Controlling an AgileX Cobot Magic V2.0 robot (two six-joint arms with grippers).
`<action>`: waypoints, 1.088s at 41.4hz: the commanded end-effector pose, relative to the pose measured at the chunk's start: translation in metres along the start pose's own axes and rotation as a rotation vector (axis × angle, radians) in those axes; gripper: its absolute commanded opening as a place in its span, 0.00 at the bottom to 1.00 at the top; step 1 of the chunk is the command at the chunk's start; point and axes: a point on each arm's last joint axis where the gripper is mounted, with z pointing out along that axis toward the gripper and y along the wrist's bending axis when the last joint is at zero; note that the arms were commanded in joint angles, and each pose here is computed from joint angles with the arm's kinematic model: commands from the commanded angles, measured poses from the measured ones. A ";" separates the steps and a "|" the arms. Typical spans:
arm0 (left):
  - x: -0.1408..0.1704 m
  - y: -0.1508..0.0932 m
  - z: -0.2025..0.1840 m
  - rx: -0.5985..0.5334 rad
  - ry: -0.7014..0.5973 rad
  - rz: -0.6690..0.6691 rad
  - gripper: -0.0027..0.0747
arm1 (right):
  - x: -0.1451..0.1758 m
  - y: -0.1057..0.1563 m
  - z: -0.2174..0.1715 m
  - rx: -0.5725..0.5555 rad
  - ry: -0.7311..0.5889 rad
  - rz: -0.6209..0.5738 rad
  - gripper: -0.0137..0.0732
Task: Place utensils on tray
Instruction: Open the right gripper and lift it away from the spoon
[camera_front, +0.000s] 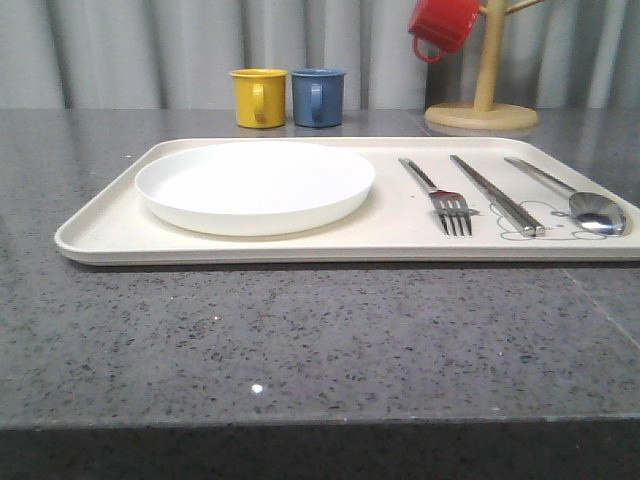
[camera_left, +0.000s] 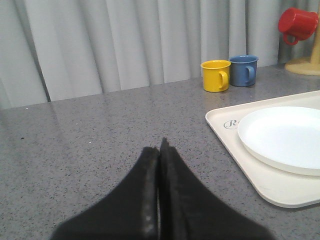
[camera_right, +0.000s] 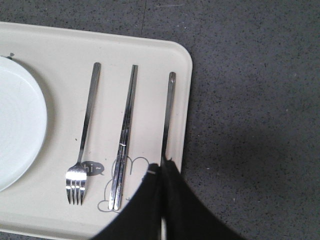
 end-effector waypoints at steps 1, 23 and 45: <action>-0.015 0.002 -0.001 -0.014 -0.099 -0.020 0.01 | 0.000 -0.003 -0.029 0.001 -0.119 -0.032 0.07; -0.015 0.002 -0.001 -0.014 -0.099 -0.020 0.01 | 0.130 -0.023 -0.055 -0.045 -0.441 -0.068 0.07; -0.015 0.002 -0.001 -0.014 -0.099 -0.020 0.01 | 0.277 -0.045 -0.056 -0.092 -0.830 -0.065 0.07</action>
